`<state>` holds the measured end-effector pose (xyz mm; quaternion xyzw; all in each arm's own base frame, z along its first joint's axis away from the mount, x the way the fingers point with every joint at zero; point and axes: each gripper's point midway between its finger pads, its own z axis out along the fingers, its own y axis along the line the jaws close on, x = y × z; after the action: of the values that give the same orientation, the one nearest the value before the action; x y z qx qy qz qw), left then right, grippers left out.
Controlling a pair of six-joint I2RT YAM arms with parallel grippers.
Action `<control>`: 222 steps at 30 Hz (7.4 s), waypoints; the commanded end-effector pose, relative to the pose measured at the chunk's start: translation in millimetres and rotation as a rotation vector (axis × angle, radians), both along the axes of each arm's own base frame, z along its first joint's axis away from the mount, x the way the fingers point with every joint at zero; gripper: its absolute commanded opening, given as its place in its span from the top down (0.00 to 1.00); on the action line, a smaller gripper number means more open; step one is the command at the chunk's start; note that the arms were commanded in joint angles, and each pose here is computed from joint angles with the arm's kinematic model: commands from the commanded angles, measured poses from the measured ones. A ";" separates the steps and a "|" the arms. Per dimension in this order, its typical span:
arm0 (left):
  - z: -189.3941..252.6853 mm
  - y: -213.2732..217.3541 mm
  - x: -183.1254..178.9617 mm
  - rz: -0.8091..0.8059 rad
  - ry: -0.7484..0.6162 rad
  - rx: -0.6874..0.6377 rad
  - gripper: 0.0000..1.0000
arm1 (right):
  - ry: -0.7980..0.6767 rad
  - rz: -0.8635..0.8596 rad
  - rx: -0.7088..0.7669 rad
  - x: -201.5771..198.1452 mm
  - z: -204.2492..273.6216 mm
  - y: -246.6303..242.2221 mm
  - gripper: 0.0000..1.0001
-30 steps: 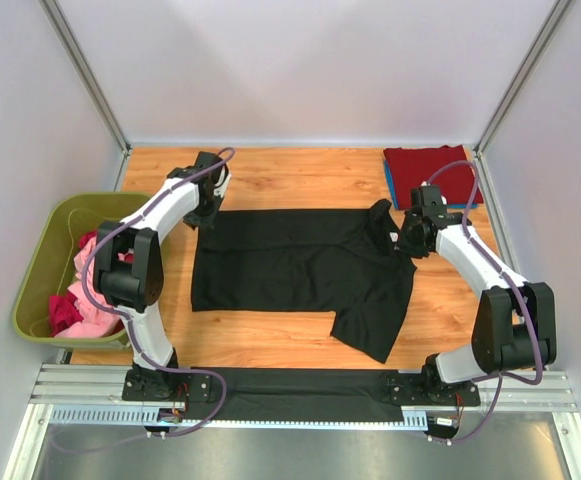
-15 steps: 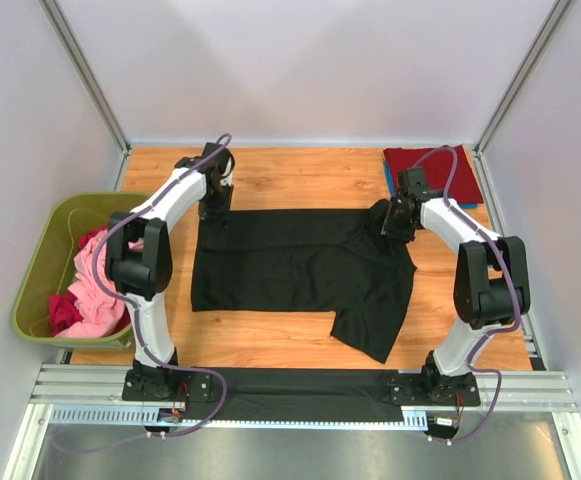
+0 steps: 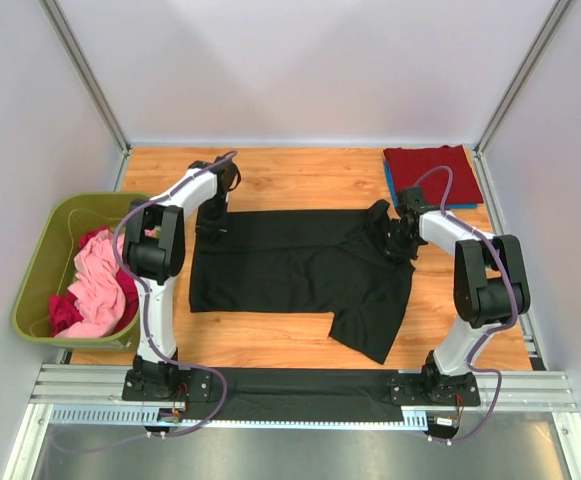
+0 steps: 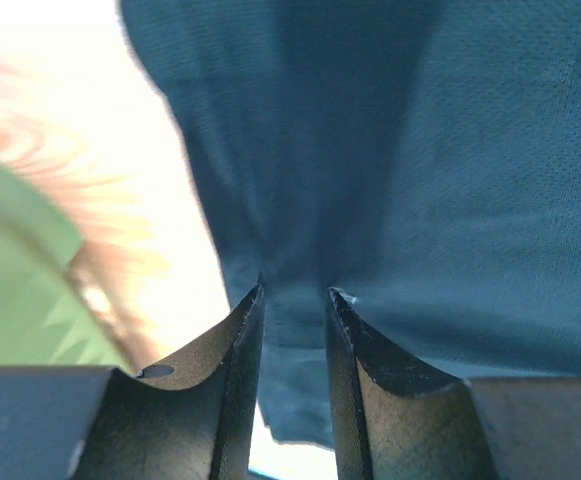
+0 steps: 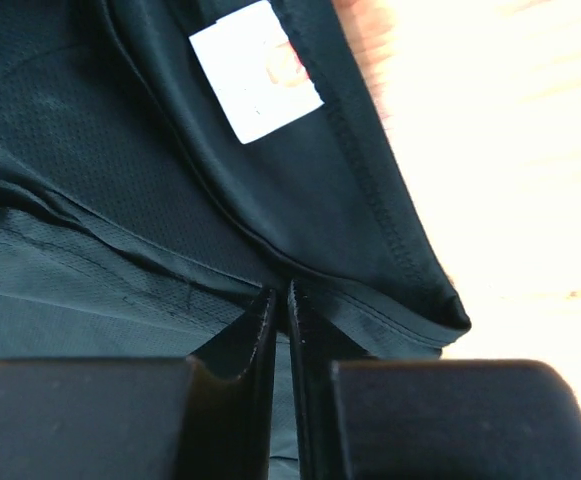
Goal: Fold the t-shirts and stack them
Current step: Fold the tshirt
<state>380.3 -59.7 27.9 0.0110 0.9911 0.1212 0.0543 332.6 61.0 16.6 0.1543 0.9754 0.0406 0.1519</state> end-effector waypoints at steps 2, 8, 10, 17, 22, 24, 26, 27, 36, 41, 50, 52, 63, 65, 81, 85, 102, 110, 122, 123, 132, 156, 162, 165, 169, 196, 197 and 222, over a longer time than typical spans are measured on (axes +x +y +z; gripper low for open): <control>40.5 6.6 20.0 0.032 -0.078 0.059 0.62 | -0.068 -0.011 -0.043 9.7 21.6 -9.0 0.91; 80.6 -39.0 44.4 0.003 -0.177 -0.187 0.59 | -0.230 -0.017 -0.059 58.4 73.9 -9.0 0.64; 80.7 -53.6 49.2 -0.016 -0.201 -0.269 0.59 | -0.296 -0.030 -0.090 87.9 95.2 -8.7 0.61; 52.4 -82.3 53.7 -0.045 -0.172 -0.416 0.59 | -0.325 -0.092 -0.243 161.0 91.9 -10.8 0.59; 28.8 -90.2 63.3 -0.054 -0.154 -0.442 0.59 | -0.361 -0.085 -0.222 195.3 81.6 3.3 0.52; 21.5 -89.7 66.3 -0.046 -0.149 -0.434 0.59 | -0.348 -0.084 -0.232 203.3 71.9 5.9 0.51; 9.3 -87.4 66.5 -0.037 -0.127 -0.415 0.59 | -0.320 -0.096 -0.252 202.5 62.9 4.1 0.50; 6.5 -86.3 65.1 -0.031 -0.113 -0.407 0.59 | -0.309 -0.097 -0.251 203.4 57.5 5.6 0.50; -18.2 -52.0 63.3 -0.003 -0.061 -0.211 0.60 | -0.277 -0.153 -0.244 182.4 44.9 -10.7 0.86; -21.1 -49.9 61.2 0.002 -0.030 -0.198 0.60 | -0.402 -0.163 -0.164 181.0 67.7 -33.9 1.00; -22.5 -49.4 56.4 0.009 -0.012 -0.197 0.59 | -0.637 -0.171 -0.044 153.9 103.2 -51.0 1.00; -22.5 -49.5 55.7 0.008 -0.005 -0.197 0.59 | -0.633 -0.172 -0.028 141.1 90.3 -53.0 1.00; 34.9 -63.1 74.8 -0.037 -0.130 -0.276 0.55 | -0.636 -0.141 0.101 129.8 113.3 -43.0 0.55; 40.4 -64.1 77.5 -0.032 -0.145 -0.285 0.55 | -0.622 -0.155 0.075 129.3 122.1 -42.7 0.52; -3.5 -70.4 63.5 -0.011 -0.050 -0.304 0.55 | -0.242 -0.349 -0.061 128.4 78.7 -24.5 0.53; -9.3 -70.7 62.3 -0.008 -0.033 -0.303 0.55 | -0.229 -0.357 -0.037 133.4 58.7 -19.6 0.53; -20.0 -58.3 64.8 0.043 -0.007 -0.220 0.55 | -0.294 -0.445 -0.134 126.3 44.5 -57.3 1.00; -15.9 -52.9 70.2 0.023 -0.023 -0.189 0.54 | -0.316 -0.355 -0.152 116.3 36.6 -72.0 0.94; 79.4 -55.1 71.7 -0.011 -0.209 -0.242 0.50 | -0.370 0.011 0.001 80.0 99.8 -8.4 0.69; 82.8 -52.0 68.0 -0.012 -0.210 -0.231 0.50 | -0.343 0.078 0.008 66.6 93.5 7.2 0.69; 63.2 -35.0 17.0 0.000 -0.102 -0.251 0.50 | -0.200 0.392 0.143 1.5 61.4 70.4 0.64; 41.0 3.7 4.4 0.120 0.009 -0.215 0.52 | -0.169 0.573 0.134 72.1 21.0 94.9 0.50; 35.8 8.9 1.4 0.178 0.004 -0.204 0.53 | -0.172 0.595 0.165 68.0 20.5 100.3 0.57; 33.9 12.8 -2.3 0.188 -0.003 -0.185 0.53 | -0.169 0.600 0.181 68.5 19.3 103.3 0.57; 28.3 16.9 -0.1 0.189 -0.016 -0.162 0.52 | -0.179 0.608 0.202 69.6 20.2 108.1 0.56; 10.1 39.0 6.2 0.202 0.029 -0.021 1.00 | -0.166 0.607 0.232 42.2 52.9 129.1 1.00; 12.6 41.2 8.0 0.201 0.021 -0.009 1.00 | -0.164 0.599 0.223 41.4 53.7 128.3 1.00; 25.2 67.1 24.2 0.199 0.005 0.155 1.00 | -0.069 0.369 0.259 -9.3 53.5 184.8 1.00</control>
<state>408.0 -3.3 53.8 -0.0867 0.9789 0.1760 0.0572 322.3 226.9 53.1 -0.0437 0.9741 0.1804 0.1293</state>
